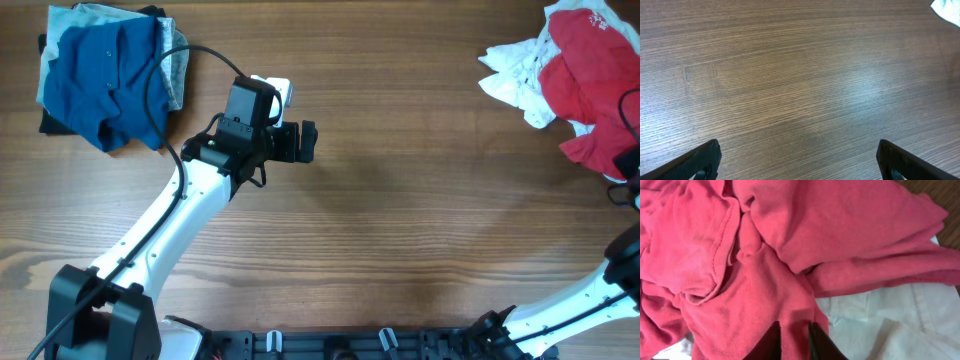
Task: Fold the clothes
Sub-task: 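Lower the right gripper onto the red shirt and close on it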
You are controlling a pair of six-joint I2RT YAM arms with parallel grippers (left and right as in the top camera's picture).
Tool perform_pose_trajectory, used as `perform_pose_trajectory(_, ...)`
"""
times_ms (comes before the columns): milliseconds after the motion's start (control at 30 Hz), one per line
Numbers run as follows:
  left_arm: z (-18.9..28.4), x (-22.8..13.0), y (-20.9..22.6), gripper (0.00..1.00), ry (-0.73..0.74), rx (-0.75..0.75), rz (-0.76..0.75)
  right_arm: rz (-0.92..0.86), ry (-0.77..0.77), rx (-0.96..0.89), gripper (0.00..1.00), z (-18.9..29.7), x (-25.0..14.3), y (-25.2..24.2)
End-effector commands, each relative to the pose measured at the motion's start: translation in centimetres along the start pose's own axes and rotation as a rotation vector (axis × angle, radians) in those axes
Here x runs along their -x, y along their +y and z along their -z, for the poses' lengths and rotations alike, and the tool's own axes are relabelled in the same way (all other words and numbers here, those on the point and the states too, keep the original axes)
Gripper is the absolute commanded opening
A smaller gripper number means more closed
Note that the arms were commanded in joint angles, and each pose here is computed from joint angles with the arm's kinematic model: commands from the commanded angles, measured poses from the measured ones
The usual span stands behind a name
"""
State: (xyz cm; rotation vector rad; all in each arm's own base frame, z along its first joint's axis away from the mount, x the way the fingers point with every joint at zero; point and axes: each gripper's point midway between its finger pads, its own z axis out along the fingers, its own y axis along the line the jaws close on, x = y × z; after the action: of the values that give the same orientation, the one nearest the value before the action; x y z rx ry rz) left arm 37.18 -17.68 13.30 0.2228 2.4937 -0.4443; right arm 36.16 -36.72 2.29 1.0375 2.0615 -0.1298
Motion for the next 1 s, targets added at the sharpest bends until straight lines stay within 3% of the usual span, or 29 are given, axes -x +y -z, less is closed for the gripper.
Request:
perform_pose_trajectory(0,0.4,1.0,-0.3,1.0,-0.027,0.001,-0.007,0.001,0.003,0.048,0.08,-0.2,0.2,0.9)
perform_pose_trajectory(67,0.4,1.1,-0.3,1.0,-0.031,0.0,-0.007,-0.01,0.005,0.052,0.12,-0.1,0.2,1.0)
perform_pose_trajectory(100,0.4,1.1,-0.3,1.0,-0.032,0.0,-0.007,-0.028,0.009,0.043,0.22,-0.1,0.1,0.8)
perform_pose_trajectory(133,0.4,1.1,-0.3,1.0,-0.033,-0.001,-0.007,-0.04,0.014,0.025,0.49,0.0,0.0,0.5)
perform_pose_trajectory(167,0.4,1.1,-0.3,1.0,-0.033,-0.001,-0.007,-0.055,0.019,0.002,0.61,0.0,-0.1,0.0)
perform_pose_trajectory(200,0.4,1.1,-0.3,1.0,-0.033,-0.001,-0.007,-0.059,0.023,-0.021,0.68,0.0,-0.3,-0.4)
perform_pose_trajectory(267,0.4,1.1,-0.3,1.0,-0.032,0.0,-0.007,-0.058,0.03,-0.067,0.71,0.0,-0.5,-1.3)
perform_pose_trajectory(533,0.4,1.0,-0.3,1.0,-0.028,0.001,-0.006,-0.005,0.024,-0.084,0.68,-0.6,-0.7,-1.8)
perform_pose_trajectory(733,0.4,1.0,-0.3,1.0,-0.028,0.001,-0.007,-0.007,0.034,-0.072,0.48,-1.4,-1.5,-1.8)
perform_pose_trajectory(900,0.4,1.0,-0.3,1.0,-0.028,0.001,-0.007,-0.013,0.071,-0.059,0.44,-2.4,-3.2,-1.9)
perform_pose_trajectory(967,0.4,1.0,-0.3,1.0,-0.028,0.001,-0.007,-0.013,0.079,-0.055,0.38,-2.6,-3.5,-1.8)
